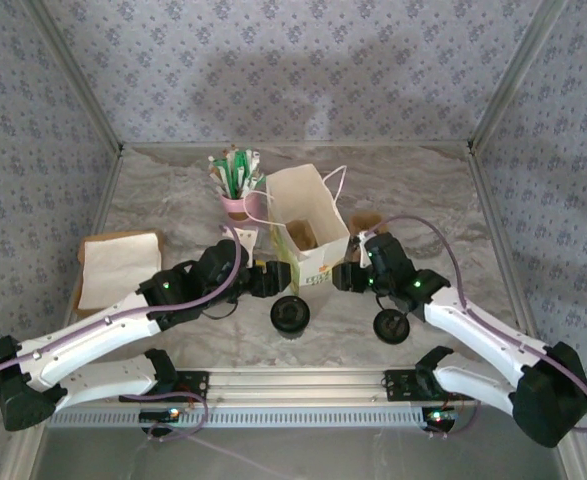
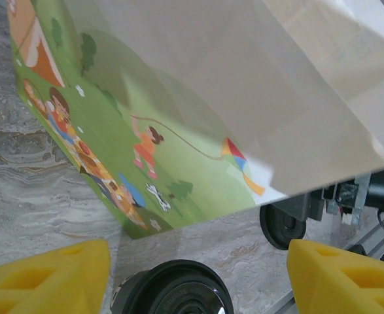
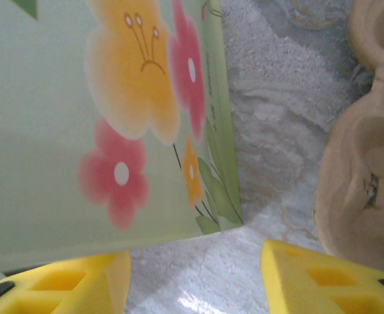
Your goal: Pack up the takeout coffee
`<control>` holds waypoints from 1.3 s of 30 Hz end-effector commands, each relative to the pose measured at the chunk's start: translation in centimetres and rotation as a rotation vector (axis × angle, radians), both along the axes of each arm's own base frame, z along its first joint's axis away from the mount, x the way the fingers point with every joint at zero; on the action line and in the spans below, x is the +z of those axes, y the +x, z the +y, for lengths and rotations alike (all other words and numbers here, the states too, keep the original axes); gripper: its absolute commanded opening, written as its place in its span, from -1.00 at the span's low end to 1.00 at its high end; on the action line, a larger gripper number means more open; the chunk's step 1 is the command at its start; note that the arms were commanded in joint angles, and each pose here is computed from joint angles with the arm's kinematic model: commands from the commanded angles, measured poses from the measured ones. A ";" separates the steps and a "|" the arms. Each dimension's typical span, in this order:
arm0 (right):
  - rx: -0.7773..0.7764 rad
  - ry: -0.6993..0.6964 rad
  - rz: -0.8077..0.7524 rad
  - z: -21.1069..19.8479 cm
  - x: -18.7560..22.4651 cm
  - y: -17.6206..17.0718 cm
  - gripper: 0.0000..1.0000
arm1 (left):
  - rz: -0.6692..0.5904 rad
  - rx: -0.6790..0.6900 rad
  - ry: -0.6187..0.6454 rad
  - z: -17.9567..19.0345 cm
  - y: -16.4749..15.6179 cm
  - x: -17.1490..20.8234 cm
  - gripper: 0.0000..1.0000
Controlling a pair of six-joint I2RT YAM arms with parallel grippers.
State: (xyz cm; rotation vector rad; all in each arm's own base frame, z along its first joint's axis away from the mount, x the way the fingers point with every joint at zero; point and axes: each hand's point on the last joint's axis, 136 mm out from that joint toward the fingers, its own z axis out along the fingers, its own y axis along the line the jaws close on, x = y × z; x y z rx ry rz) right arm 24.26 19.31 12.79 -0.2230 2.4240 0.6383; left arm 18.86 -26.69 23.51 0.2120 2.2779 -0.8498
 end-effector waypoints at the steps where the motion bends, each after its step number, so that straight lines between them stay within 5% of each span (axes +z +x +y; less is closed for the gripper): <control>1: 0.008 0.024 -0.064 0.9 1.9 2.0 0.14 | -0.026 0.005 -0.028 -0.3 0.2 0.7 0.44; 18: 0.014 0.046 -0.033 1.7 2.2 3.8 0.14 | -0.020 0.040 -0.040 0.6 0.2 0.7 0.47; 34: 0.087 0.024 0.026 -0.6 5.0 -3.9 0.60 | -0.034 0.074 -0.027 5.8 -2.2 1.9 0.97; 39: 0.118 0.019 0.039 -0.7 6.1 -5.8 0.70 | -0.032 0.078 -0.013 7.0 -2.7 1.6 0.99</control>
